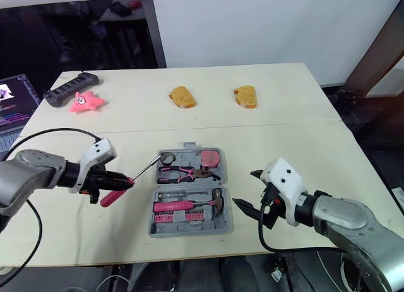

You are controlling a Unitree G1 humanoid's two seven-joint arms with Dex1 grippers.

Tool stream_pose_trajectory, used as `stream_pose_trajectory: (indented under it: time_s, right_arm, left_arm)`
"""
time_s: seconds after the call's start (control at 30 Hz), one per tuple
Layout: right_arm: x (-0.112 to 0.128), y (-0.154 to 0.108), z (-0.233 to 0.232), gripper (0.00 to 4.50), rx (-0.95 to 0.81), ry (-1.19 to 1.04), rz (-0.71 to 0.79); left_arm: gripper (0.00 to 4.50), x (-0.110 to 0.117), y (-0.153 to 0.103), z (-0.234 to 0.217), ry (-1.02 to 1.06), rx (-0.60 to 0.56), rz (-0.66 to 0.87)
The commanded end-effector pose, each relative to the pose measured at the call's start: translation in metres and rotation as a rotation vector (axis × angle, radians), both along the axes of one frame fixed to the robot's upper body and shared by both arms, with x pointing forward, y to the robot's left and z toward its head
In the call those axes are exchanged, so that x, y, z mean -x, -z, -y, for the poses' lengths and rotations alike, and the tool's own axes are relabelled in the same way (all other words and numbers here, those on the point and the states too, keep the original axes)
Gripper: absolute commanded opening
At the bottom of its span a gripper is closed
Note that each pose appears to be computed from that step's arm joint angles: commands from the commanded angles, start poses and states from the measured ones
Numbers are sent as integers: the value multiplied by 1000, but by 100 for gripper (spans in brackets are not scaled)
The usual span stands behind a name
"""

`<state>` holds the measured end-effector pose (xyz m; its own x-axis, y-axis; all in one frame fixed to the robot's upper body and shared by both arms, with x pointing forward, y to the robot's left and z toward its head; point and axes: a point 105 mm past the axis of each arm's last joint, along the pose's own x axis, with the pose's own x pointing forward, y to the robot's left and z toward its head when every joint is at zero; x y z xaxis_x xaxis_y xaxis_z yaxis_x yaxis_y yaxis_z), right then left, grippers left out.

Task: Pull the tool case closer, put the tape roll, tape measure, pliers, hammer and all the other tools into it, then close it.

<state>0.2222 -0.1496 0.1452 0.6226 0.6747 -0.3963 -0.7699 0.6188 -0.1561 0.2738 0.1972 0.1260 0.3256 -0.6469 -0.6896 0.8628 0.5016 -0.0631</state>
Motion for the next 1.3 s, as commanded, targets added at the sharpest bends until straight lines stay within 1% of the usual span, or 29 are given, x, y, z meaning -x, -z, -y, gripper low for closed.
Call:
stream_pose_trajectory:
  time_s: [0.03, 0.13, 0.27, 0.37, 0.4, 0.47, 0.5, 0.63, 0.73, 0.93, 1.1, 1.3]
  right_arm:
    - [0, -8, -3, 450, -5, -15, 42]
    - [-1, -8, -2, 450, -6, -16, 40]
    - [-3, -7, -4, 450, -10, -29, 31]
    - [-5, -7, -4, 450, -9, -38, 28]
    - [-6, -7, -4, 450, -10, -42, 27]
    - [-9, -7, -3, 450, -4, -52, 24]
    - [-10, -7, -2, 450, -2, -55, 22]
    - [-12, -5, 2, 450, 6, -59, 13]
    - [-7, -2, 3, 450, 31, -84, -2]
    - [7, 3, 1, 450, 93, -201, -27]
    - [8, 8, 0, 450, 160, -286, -36]
    - [2, 6, -7, 450, 156, -331, -17]
  left_arm:
    - [47, 9, -12, 7, 107, -52, 64]
    - [47, 33, -11, 22, 264, -122, 28]
    - [47, 48, -9, 44, 342, -243, -31]
    - [47, 49, -7, 52, 307, -294, -94]
    - [47, 52, -6, 61, 344, -287, -118]
    - [47, 56, 0, 71, 455, -400, -117]
    - [47, 54, 2, 78, 477, -415, -114]
    - [47, 43, 10, 98, 525, -427, -138]
    - [47, 42, 14, 116, 538, -413, -159]
    - [47, 46, 18, 139, 545, -423, -172]
    - [47, 47, 21, 145, 537, -462, -181]
    - [47, 50, 33, 153, 525, -496, -192]
